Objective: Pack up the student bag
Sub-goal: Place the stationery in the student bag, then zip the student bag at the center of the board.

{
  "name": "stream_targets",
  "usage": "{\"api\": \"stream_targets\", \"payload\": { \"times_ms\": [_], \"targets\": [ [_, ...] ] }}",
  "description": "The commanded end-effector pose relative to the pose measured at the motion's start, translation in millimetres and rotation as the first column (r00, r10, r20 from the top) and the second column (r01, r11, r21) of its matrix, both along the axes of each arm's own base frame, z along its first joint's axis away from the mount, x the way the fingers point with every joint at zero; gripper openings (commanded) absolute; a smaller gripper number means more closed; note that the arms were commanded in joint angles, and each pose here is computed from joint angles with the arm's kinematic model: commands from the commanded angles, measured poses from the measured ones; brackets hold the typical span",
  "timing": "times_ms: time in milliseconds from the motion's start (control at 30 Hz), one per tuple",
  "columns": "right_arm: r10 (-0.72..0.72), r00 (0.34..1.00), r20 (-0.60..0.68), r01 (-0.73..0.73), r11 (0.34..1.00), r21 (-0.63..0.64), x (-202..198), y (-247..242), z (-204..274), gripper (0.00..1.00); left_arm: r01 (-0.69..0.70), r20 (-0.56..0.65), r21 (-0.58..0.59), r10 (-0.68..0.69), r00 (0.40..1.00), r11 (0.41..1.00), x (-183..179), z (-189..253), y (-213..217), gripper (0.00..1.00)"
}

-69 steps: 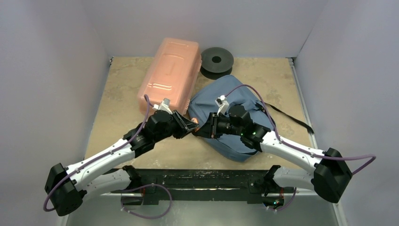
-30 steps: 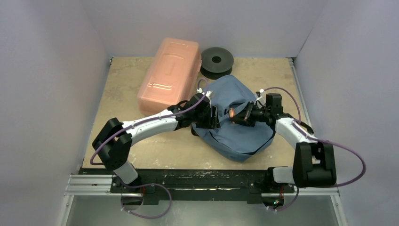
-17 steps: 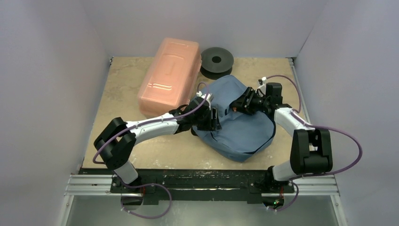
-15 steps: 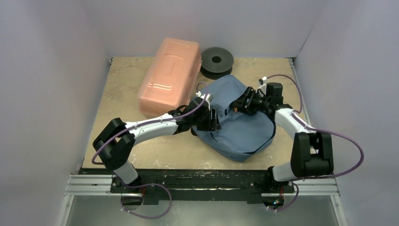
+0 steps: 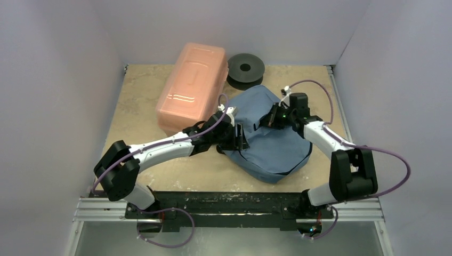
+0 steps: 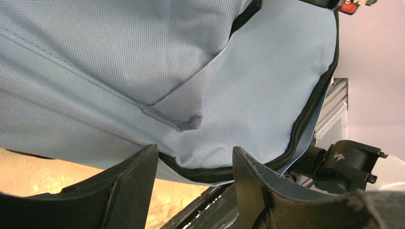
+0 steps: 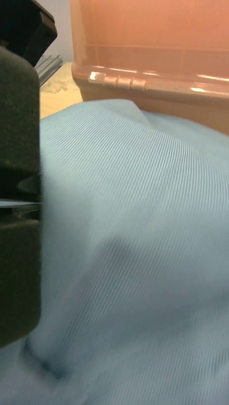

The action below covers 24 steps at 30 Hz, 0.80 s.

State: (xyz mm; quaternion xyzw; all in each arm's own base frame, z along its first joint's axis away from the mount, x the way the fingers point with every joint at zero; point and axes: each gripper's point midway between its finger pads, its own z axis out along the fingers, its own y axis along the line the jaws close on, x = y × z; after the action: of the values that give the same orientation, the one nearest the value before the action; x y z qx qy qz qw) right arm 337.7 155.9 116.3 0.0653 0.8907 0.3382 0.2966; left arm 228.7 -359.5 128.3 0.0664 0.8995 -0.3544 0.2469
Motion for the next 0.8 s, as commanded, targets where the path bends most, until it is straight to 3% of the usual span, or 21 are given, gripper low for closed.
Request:
{"api": "stream_targets", "payload": {
  "times_ms": [0,67,200,300,467,567,767],
  "targets": [
    [0.044,0.991,0.126,-0.053,0.996,0.068,25.8,43.1,34.6,0.02,0.001,-0.002,-0.031,-0.001,1.0,1.0,-8.7,10.8,2.9,0.58],
    [0.022,0.984,0.177,-0.034,0.997,0.068,21.6,39.9,52.3,0.03,-0.011,0.009,-0.023,0.011,1.0,1.0,-7.8,11.5,6.7,0.58],
    [-0.077,0.989,0.126,0.104,0.969,-0.224,-3.9,-16.7,38.3,0.19,-0.011,0.031,0.003,0.011,0.999,1.0,0.7,10.5,10.8,0.59],
    [-0.078,0.985,0.151,0.124,0.939,-0.321,-21.3,-33.5,50.3,0.34,0.002,0.003,-0.03,-0.002,1.0,1.0,8.0,11.3,5.5,0.6],
    [0.109,0.937,0.332,0.0,0.95,-0.311,-34.8,22.8,92.7,0.54,0.008,0.02,-0.048,-0.007,1.0,0.999,18.1,21.5,-2.2,0.59],
    [0.137,0.932,0.335,0.001,0.925,-0.379,-26.4,38.5,86.4,0.56,0.005,0.026,-0.043,-0.004,1.0,0.999,23.8,25.0,-6.2,0.58],
    [0.099,0.935,0.341,0.105,0.841,-0.53,-10.2,35.5,73.4,0.48,-0.01,0.008,-0.041,0.011,1.0,0.999,29.7,19.3,-13.2,0.56]
  ]
}}
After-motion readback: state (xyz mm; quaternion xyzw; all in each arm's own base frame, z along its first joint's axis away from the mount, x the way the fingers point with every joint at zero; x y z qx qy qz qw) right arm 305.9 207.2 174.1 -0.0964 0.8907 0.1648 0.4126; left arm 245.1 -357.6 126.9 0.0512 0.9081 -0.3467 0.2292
